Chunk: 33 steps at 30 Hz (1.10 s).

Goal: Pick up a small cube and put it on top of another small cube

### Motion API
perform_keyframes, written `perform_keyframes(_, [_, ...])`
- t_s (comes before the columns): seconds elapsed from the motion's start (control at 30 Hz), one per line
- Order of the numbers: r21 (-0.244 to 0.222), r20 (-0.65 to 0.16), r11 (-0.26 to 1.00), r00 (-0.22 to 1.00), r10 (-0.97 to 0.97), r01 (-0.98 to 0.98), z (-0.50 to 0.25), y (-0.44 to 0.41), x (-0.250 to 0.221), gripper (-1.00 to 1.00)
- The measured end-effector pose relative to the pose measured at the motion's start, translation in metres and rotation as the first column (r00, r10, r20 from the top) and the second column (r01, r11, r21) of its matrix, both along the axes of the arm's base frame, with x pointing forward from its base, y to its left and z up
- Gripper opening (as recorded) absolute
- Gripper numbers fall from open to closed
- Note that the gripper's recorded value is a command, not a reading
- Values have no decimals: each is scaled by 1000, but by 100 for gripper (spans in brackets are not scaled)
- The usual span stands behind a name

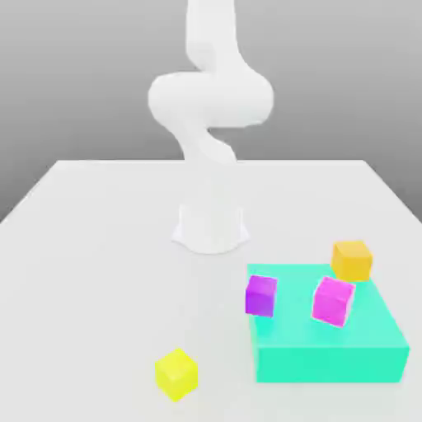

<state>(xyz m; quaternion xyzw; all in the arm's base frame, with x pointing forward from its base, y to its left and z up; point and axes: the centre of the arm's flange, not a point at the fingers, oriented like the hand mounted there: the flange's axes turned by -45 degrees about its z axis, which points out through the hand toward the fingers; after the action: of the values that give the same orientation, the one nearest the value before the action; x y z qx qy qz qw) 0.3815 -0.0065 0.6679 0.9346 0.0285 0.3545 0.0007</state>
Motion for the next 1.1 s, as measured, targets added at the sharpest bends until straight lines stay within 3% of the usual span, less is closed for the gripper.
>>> perform_keyframes(0.2, [-62,-182,985,972,148,-162,-117,-12,64,0])
perform_keyframes(0.4, [-85,-354,942,894,275,-324,-240,-20,92,0])
perform_keyframes(0.6, [-72,-515,874,768,380,-480,-362,-31,87,0])
perform_keyframes(0.77, [-34,-635,799,630,447,-600,-454,-42,59,0])
perform_keyframes(0.97, [-21,-663,776,590,461,-630,-529,-46,50,0])
perform_keyframes(1.0, [-20,-663,776,590,461,-630,-538,-46,49,-100])
perform_keyframes(1.1, [-19,-663,776,589,461,-630,-538,-46,49,-100])
